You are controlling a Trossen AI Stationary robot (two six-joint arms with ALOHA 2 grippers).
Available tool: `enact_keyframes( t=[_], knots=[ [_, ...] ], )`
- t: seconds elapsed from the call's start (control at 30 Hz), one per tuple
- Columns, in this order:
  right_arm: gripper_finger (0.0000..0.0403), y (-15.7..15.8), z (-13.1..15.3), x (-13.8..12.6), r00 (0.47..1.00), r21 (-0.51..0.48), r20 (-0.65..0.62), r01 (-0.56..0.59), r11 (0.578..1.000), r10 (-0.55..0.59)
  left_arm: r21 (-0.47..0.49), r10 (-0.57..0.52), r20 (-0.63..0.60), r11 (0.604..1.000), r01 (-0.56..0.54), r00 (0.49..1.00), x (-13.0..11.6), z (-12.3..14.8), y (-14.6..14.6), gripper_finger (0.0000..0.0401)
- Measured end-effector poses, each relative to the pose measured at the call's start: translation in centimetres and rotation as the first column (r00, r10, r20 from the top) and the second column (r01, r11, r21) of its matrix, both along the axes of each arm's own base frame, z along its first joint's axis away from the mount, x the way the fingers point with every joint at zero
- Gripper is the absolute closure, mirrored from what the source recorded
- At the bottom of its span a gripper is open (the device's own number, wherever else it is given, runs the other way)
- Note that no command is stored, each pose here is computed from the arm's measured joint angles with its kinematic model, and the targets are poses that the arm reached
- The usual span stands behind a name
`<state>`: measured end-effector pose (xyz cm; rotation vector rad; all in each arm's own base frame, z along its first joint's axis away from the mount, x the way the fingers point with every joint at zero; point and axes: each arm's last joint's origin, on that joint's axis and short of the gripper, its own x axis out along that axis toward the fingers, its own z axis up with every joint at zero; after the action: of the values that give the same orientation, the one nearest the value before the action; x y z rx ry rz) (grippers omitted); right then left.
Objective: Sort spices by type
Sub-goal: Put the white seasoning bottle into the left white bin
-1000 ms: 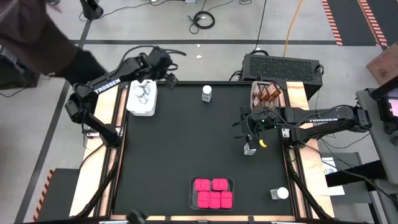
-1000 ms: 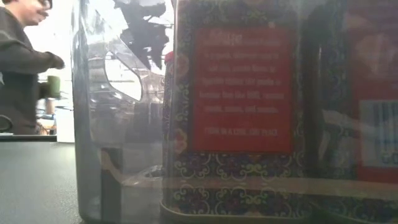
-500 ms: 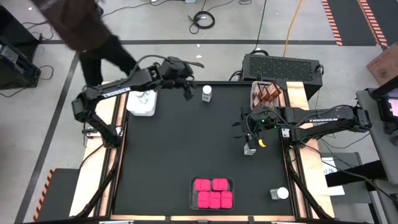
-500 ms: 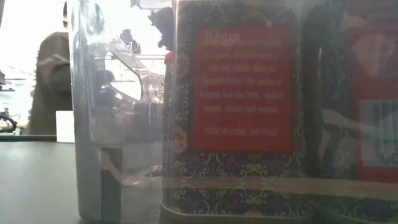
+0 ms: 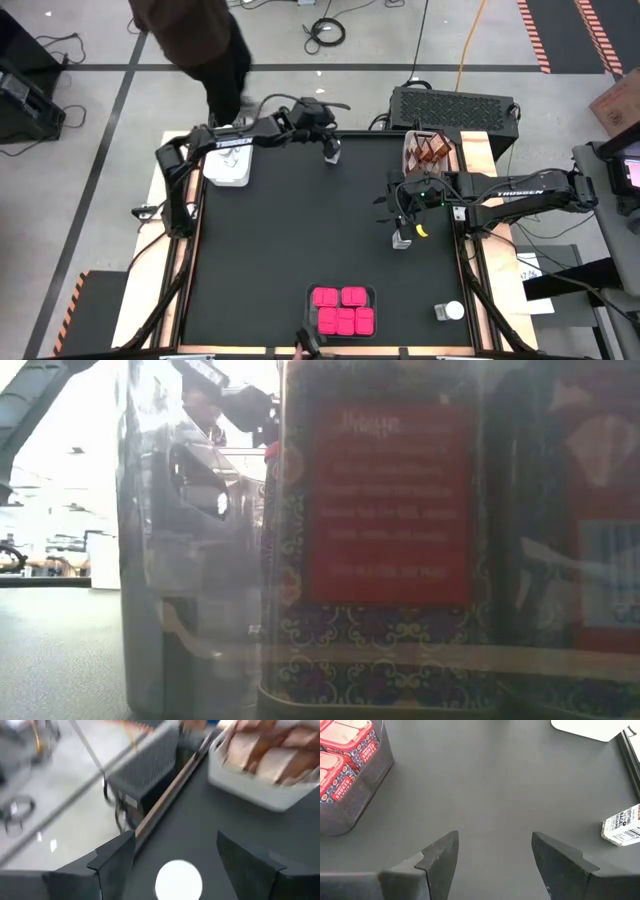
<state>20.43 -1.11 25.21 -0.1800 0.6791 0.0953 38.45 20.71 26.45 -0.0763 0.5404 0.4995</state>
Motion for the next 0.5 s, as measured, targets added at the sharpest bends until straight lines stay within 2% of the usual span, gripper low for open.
enact_keyframes(
  t=[0.1,0.27,0.5],
  knots=[
    [0.0156,0.0,0.0,0.0,1.0,-0.008,0.0,-0.006,1.0,0.006,-0.097,0.064,-0.016,0.993,-0.066,0.998,0.0,-1.8,0.9,0.0118],
    [0.0156,0.0,0.0,0.0,0.999,-0.04,0.005,-0.031,0.999,0.032,-0.21,0.149,-0.003,0.967,-0.147,0.989,0.0,-3.1,1.6,0.0118],
    [0.0156,0.0,0.2,0.1,0.999,-0.042,0.026,-0.031,0.999,0.032,-0.264,0.126,0.006,0.957,-0.12,0.992,0.8,-5.0,1.9,0.0118]
  ],
)
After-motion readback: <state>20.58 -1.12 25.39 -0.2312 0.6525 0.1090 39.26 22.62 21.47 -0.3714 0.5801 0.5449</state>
